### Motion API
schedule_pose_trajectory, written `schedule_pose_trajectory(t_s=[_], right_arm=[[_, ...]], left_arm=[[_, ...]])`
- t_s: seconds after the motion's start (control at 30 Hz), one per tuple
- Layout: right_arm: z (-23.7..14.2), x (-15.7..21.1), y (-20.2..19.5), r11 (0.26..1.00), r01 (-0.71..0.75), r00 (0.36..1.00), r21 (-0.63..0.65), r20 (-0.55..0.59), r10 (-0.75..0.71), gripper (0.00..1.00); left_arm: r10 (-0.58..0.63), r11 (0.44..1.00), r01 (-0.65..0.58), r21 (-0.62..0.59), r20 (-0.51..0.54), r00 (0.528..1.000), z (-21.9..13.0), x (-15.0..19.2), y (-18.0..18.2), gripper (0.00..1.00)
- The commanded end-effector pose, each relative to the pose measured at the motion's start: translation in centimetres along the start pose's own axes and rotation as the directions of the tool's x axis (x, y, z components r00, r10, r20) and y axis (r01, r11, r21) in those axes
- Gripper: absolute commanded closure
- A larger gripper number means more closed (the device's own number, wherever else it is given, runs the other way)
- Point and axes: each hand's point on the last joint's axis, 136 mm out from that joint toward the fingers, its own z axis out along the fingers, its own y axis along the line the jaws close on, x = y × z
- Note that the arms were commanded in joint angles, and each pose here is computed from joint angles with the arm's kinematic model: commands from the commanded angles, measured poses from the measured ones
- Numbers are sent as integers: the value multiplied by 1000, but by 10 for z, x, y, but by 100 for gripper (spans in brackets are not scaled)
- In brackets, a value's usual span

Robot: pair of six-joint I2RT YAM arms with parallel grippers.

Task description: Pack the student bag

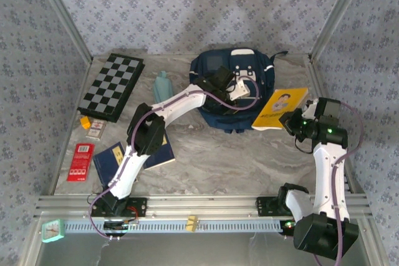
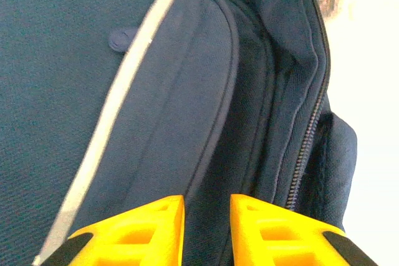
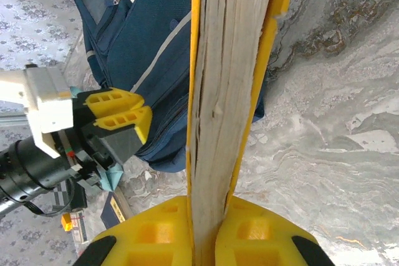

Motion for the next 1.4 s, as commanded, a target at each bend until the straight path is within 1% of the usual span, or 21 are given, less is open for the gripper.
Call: schedule_pose_trajectory(t_s=[0.0,0.1,0.2,0.33,0.47,0.6,0.77,0.9,1.0,1.17,1.37], right_arm=[[-7,-3,11,997,49,999,-52,24,-48,100],[-7,-2,10,998,46,999,-51,25,-45,100],[-7,-2,9,998,45,999,-51,27,-44,100],[-6,-1,7,998,41,999,-53,25,-40,100],[-5,-1,7,997,44,999,-58,25,-42,100],[-7,0,8,997,43,999,-61,26,-41,100],[-6,0,7,997,41,999,-60,25,-40,100],[-6,-1,7,997,41,999,-62,27,-40,100],[-7,0,8,997,42,999,-64,26,-41,100],[-7,0,7,997,40,999,-61,26,-38,100],[-8,1,7,997,40,999,-62,25,-38,100]], left_arm=[[-8,997,10,71,-18,1000,1,1,-17,70],[-30,991,28,134,12,999,-6,-7,-29,68],[-57,982,53,181,20,998,-7,-6,-39,65],[-65,979,61,195,16,998,-6,-2,-40,62],[-91,985,91,145,-3,996,3,5,-24,63],[-121,985,122,123,-19,992,5,5,-8,70],[-127,986,126,109,8,992,-5,-2,-1,71],[-125,990,125,66,-8,992,-1,3,9,71],[-118,988,122,89,-58,991,4,12,0,70],[-32,995,41,94,-97,995,12,18,-20,69],[-27,998,33,55,-106,994,17,20,-11,70]])
